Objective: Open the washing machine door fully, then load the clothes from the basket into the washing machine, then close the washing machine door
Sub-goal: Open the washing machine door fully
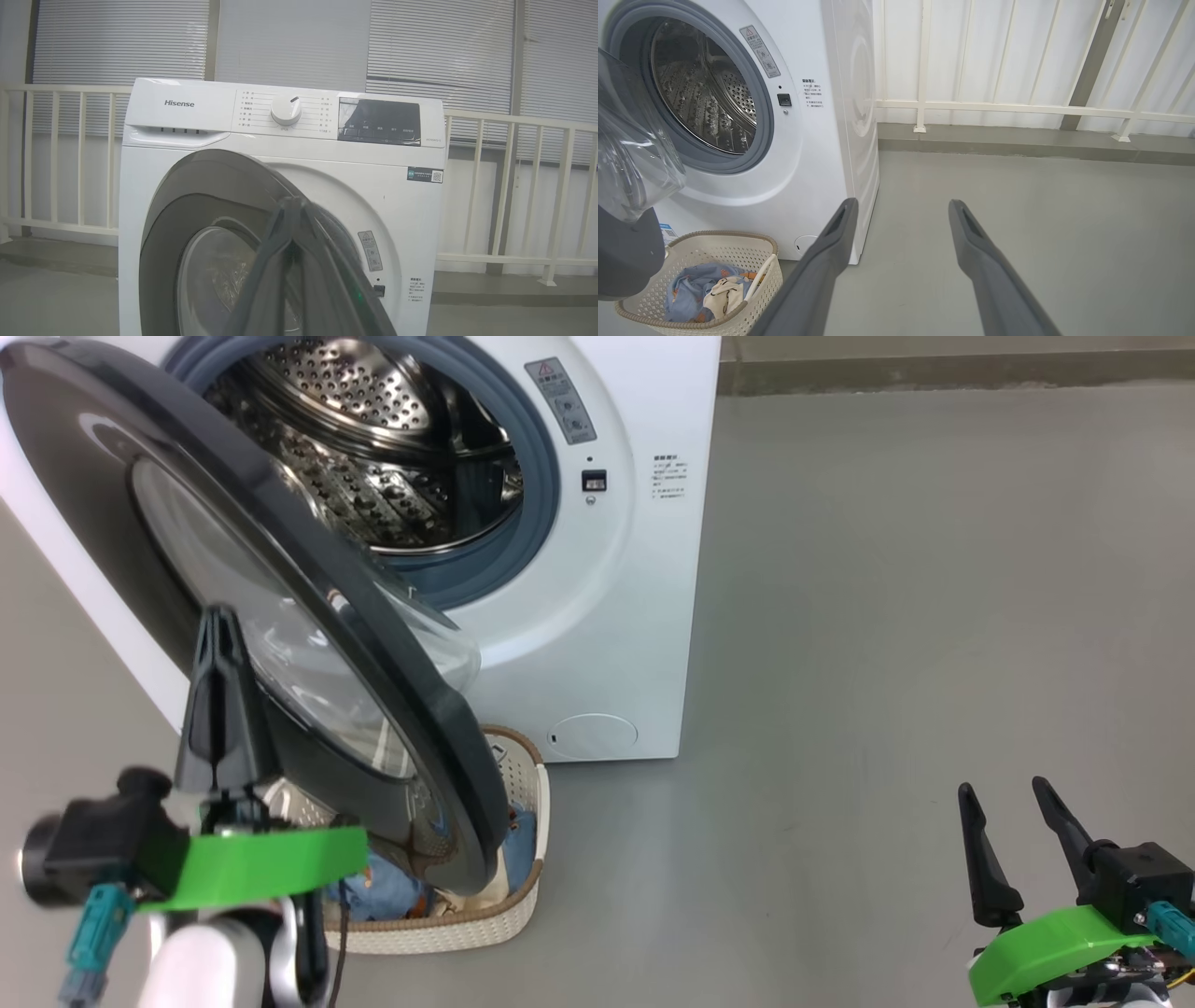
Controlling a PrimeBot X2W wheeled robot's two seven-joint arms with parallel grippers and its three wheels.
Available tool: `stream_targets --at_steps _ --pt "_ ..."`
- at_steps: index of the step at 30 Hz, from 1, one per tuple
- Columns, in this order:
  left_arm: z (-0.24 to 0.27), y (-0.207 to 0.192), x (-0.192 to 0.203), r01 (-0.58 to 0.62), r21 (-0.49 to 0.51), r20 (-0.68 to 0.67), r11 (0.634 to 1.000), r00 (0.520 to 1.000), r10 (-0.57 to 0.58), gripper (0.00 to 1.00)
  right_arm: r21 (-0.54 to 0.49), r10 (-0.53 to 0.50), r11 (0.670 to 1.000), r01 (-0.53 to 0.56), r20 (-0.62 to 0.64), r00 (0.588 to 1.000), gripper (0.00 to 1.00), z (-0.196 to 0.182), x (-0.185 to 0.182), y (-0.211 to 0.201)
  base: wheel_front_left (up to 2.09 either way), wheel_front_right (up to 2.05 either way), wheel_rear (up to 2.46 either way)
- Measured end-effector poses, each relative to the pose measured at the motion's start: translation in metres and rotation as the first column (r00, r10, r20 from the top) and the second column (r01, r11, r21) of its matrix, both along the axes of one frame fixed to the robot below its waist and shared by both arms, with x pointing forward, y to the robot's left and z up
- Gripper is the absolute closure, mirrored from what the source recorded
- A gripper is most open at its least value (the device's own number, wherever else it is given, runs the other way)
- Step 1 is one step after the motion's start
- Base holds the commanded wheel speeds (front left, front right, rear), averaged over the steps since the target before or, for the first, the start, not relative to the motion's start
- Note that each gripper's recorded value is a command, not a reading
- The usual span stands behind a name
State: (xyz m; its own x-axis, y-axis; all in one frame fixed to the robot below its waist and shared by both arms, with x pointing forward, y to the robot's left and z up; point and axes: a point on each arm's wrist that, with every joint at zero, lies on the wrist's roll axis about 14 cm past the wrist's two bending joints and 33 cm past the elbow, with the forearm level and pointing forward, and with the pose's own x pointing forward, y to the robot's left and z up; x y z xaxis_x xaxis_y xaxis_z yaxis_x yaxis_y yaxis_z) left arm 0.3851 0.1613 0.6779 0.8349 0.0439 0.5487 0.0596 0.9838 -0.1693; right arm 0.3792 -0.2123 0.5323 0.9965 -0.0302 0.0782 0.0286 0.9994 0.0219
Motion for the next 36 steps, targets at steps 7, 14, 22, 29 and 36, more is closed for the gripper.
stream_targets --at_steps 7,14,22,29,36 --pt "0.029 -0.030 0.003 0.089 0.029 0.080 0.996 0.993 -0.092 1.00 -0.004 -0.006 1.000 0.006 0.005 1.000 0.00 0.002 -0.003 -0.002 0.00 0.00 0.00" --pt "0.007 -0.079 0.016 0.268 -0.011 -0.024 0.963 0.963 -0.268 1.00 -0.008 -0.014 1.000 0.014 0.001 1.000 0.00 0.001 -0.006 -0.005 0.00 0.00 0.00" --pt "-0.028 -0.133 0.020 0.431 -0.056 -0.187 0.901 0.882 -0.433 1.00 -0.006 -0.029 1.000 0.029 -0.008 1.000 0.00 -0.004 -0.009 -0.010 0.00 0.00 0.00" --pt "-0.068 -0.156 0.022 0.477 -0.151 -0.330 0.866 0.801 -0.499 1.00 0.032 -0.052 0.998 0.052 -0.014 0.999 0.00 -0.009 -0.011 -0.017 0.00 0.00 0.00" --pt "-0.107 -0.158 0.026 0.457 -0.174 -0.442 0.872 0.755 -0.484 1.00 0.033 -0.061 0.998 0.061 -0.021 0.998 0.00 -0.013 -0.011 -0.020 0.00 0.00 0.00"
